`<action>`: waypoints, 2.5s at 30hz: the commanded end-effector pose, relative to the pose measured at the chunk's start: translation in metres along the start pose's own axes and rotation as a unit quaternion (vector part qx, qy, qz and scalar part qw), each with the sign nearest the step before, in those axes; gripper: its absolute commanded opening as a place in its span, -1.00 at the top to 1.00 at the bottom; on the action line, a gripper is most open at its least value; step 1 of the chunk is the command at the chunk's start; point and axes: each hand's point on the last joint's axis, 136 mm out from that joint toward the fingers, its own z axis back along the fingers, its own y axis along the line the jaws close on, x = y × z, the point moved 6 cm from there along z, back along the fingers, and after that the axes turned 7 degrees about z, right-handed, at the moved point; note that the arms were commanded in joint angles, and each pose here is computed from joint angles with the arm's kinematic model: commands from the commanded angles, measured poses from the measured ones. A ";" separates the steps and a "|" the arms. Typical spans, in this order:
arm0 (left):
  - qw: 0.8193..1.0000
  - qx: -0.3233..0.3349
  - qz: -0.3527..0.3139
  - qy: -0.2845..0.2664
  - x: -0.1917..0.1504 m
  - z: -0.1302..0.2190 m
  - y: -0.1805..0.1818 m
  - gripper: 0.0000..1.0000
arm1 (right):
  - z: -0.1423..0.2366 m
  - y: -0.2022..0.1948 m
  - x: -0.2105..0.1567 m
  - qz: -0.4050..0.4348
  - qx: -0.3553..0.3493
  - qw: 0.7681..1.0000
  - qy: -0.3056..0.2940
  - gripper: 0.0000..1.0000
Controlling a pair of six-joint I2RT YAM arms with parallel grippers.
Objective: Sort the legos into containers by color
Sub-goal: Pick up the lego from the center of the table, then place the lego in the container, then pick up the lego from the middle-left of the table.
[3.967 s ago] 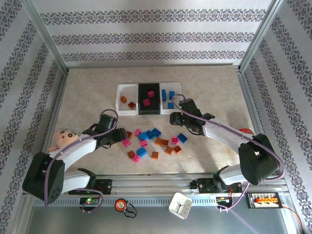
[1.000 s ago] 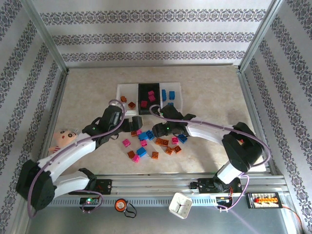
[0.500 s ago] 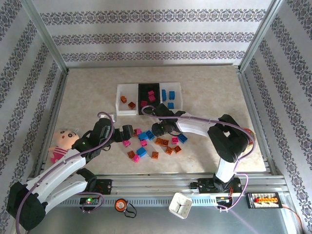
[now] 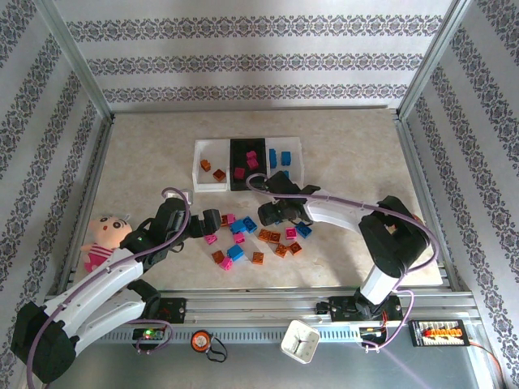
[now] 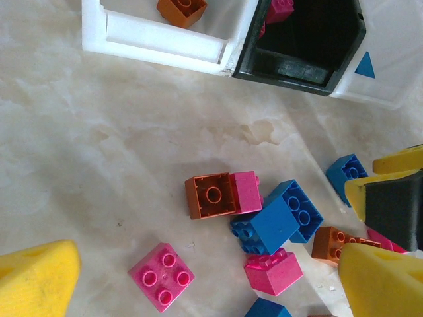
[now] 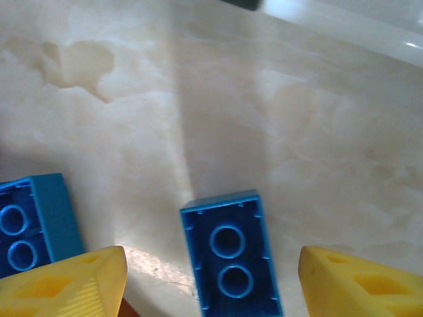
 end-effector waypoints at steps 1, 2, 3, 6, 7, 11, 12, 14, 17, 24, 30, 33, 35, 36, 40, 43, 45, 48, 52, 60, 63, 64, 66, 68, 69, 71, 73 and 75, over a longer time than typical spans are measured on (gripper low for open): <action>1.000 0.010 0.011 -0.003 -0.002 0.002 0.006 -0.99 | -0.016 -0.004 -0.002 0.013 -0.026 0.999 0.038 -0.35; 1.000 0.011 0.012 -0.003 -0.002 0.002 0.007 -0.99 | -0.019 -0.006 -0.003 0.013 -0.035 0.998 0.044 -0.33; 1.000 0.012 0.012 -0.001 -0.003 0.002 0.007 -0.99 | -0.022 -0.008 -0.005 0.011 -0.043 0.998 0.047 -0.29; 1.000 0.014 0.014 -0.002 -0.005 0.004 0.010 -0.99 | -0.025 -0.009 -0.008 0.011 -0.046 0.998 0.049 -0.11; 1.000 0.015 0.015 -0.002 -0.006 0.004 0.011 -0.99 | -0.026 -0.009 -0.009 0.012 -0.043 0.998 0.050 -0.02; 1.000 0.018 0.017 -0.005 -0.007 0.004 0.013 -0.99 | -0.017 -0.008 -0.006 0.011 -0.035 0.999 0.029 0.28; 1.000 0.020 0.018 -0.004 -0.008 0.004 0.014 -0.99 | -0.011 -0.007 -0.003 0.010 -0.029 0.999 0.016 0.34; 1.000 0.022 0.020 -0.005 -0.008 0.004 0.015 -0.99 | 0.003 -0.007 0.004 0.005 -0.013 1.000 -0.011 0.42; 0.999 0.023 0.024 -0.005 -0.009 0.003 0.016 -0.99 | 0.034 -0.010 0.021 -0.008 0.011 0.998 -0.061 0.48; 0.999 0.016 0.034 -0.007 -0.012 0.001 0.018 -0.99 | 0.084 -0.041 0.075 -0.049 -0.016 0.987 -0.155 0.50; 0.999 0.011 0.037 0.001 -0.016 0.002 0.019 -0.99 | 0.058 -0.072 0.115 -0.080 -0.083 0.983 -0.144 0.49; 0.999 0.012 0.034 0.005 -0.017 0.003 0.020 -0.99 | 0.044 -0.084 0.132 -0.083 -0.124 0.980 -0.135 0.47; 0.999 0.012 0.033 0.009 -0.019 0.003 0.020 -0.99 | 0.032 -0.093 0.137 -0.087 -0.145 0.978 -0.121 0.45; 0.999 0.011 0.033 0.011 -0.019 0.003 0.020 -0.99 | 0.027 -0.096 0.141 -0.090 -0.149 0.978 -0.117 0.43; 0.999 0.008 0.033 0.021 -0.023 0.002 0.021 -0.99 | 0.012 -0.105 0.151 -0.098 -0.154 0.977 -0.110 0.23; 0.999 0.008 0.031 0.029 -0.025 0.000 0.021 -0.99 | 0.007 -0.105 0.156 -0.095 -0.151 0.979 -0.102 -0.23; 0.999 0.013 0.023 0.040 -0.027 -0.001 0.022 -0.99 | 0.010 -0.102 0.155 -0.095 -0.144 0.980 -0.103 -0.36; 0.997 0.031 0.007 0.075 -0.031 -0.008 0.021 -0.78 | 0.019 -0.095 0.148 -0.094 -0.131 0.980 -0.119 -0.39; 0.991 0.048 0.007 0.126 -0.042 -0.027 0.022 -0.72 | 0.025 -0.086 0.132 -0.094 -0.117 0.981 -0.120 -0.39; 0.988 0.074 -0.028 0.133 -0.045 -0.055 0.021 -0.68 | 0.034 -0.075 0.114 -0.092 -0.099 0.983 -0.127 -0.38; 0.985 0.089 -0.043 0.144 -0.049 -0.065 0.023 -0.52 | 0.038 -0.075 0.112 -0.094 -0.097 0.982 -0.132 -0.37; 0.984 0.092 -0.046 0.147 -0.050 -0.068 0.023 -0.49 | 0.040 -0.075 0.111 -0.095 -0.096 0.982 -0.134 -0.38; 0.983 0.096 -0.053 0.150 -0.054 -0.073 0.023 -0.47 | 0.043 -0.074 0.111 -0.094 -0.095 0.981 -0.137 -0.37; 0.981 0.102 -0.063 0.152 -0.057 -0.077 0.023 -0.40 | 0.046 -0.074 0.111 -0.095 -0.093 0.981 -0.142 -0.37; 0.980 0.105 -0.069 0.151 -0.058 -0.079 0.023 -0.35 | 0.046 -0.074 0.111 -0.095 -0.090 0.981 -0.143 -0.37; 0.979 0.111 -0.082 0.151 -0.061 -0.082 0.022 -0.33 | 0.047 -0.073 0.111 -0.097 -0.088 0.981 -0.144 -0.37; 0.979 0.112 -0.092 0.147 -0.063 -0.085 0.021 -0.33 | 0.047 -0.073 0.109 -0.099 -0.086 0.981 -0.144 -0.37; 0.979 0.110 -0.104 0.134 -0.063 -0.087 0.019 -0.33 | 0.046 -0.074 0.107 -0.100 -0.086 0.981 -0.145 -0.38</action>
